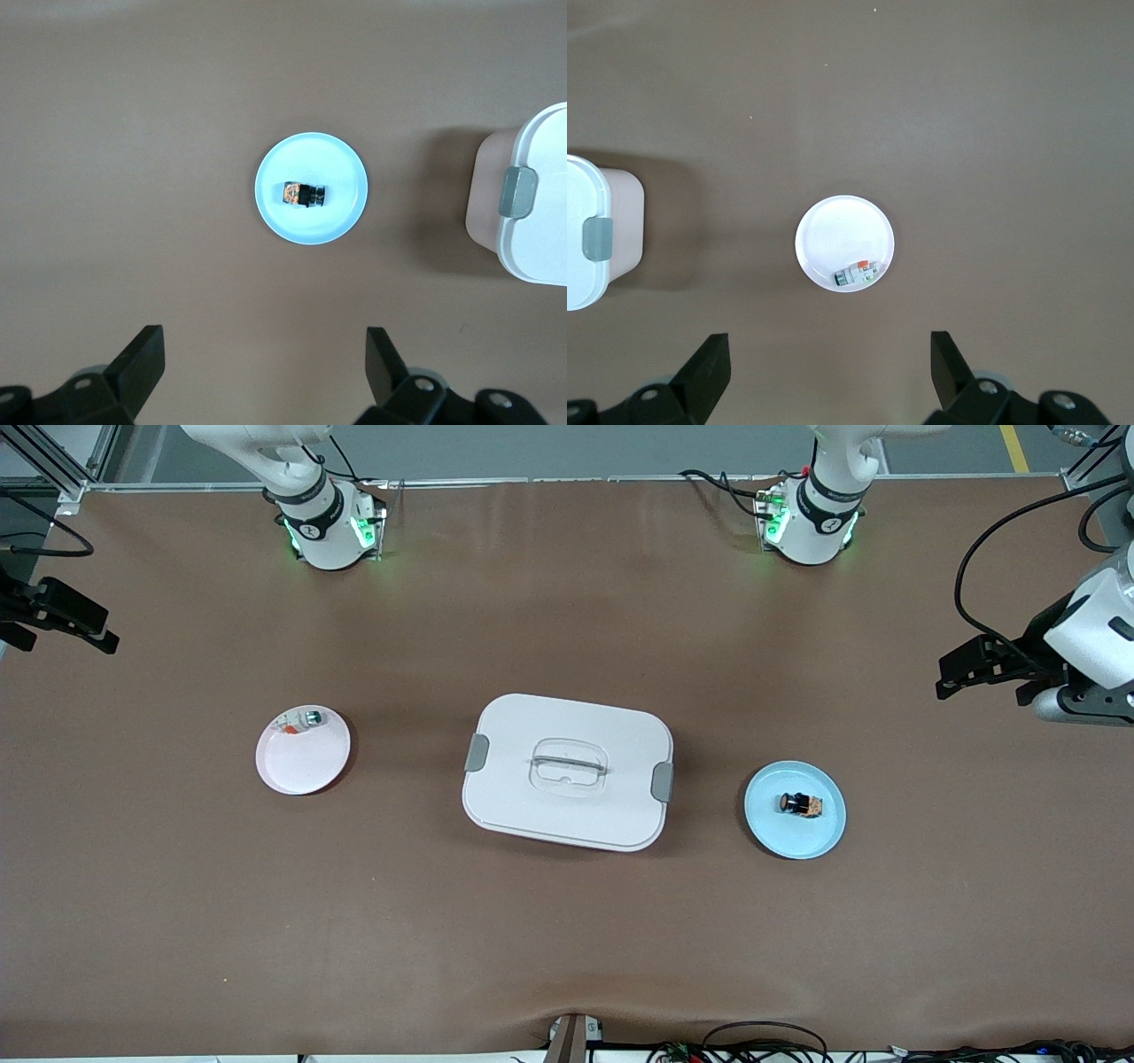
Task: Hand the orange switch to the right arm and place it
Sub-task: 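Move the left gripper over the orange switch on the blue plate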
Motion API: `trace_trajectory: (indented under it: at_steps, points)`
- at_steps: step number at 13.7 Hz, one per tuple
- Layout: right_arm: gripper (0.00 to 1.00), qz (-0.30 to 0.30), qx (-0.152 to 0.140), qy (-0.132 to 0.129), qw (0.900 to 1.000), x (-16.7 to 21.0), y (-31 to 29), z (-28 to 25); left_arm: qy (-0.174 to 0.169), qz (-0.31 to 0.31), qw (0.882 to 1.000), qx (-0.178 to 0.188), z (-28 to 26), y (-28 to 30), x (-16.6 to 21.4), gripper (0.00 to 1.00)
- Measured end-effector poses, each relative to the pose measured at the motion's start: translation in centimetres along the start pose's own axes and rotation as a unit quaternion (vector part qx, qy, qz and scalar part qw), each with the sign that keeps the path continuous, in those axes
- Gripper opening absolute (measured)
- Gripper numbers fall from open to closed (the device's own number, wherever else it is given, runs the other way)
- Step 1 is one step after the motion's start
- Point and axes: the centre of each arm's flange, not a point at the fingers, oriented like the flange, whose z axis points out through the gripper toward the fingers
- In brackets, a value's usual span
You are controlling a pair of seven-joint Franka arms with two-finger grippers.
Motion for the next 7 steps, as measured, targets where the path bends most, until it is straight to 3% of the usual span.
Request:
trace_trajectory:
  at_steps: [7]
  points:
    - [1.00, 0.000, 0.000, 0.000, 1.000, 0.00, 0.00, 0.00, -0.001, 0.003, 1.000, 0.017, 0.11, -0.13, 0.05, 1.00]
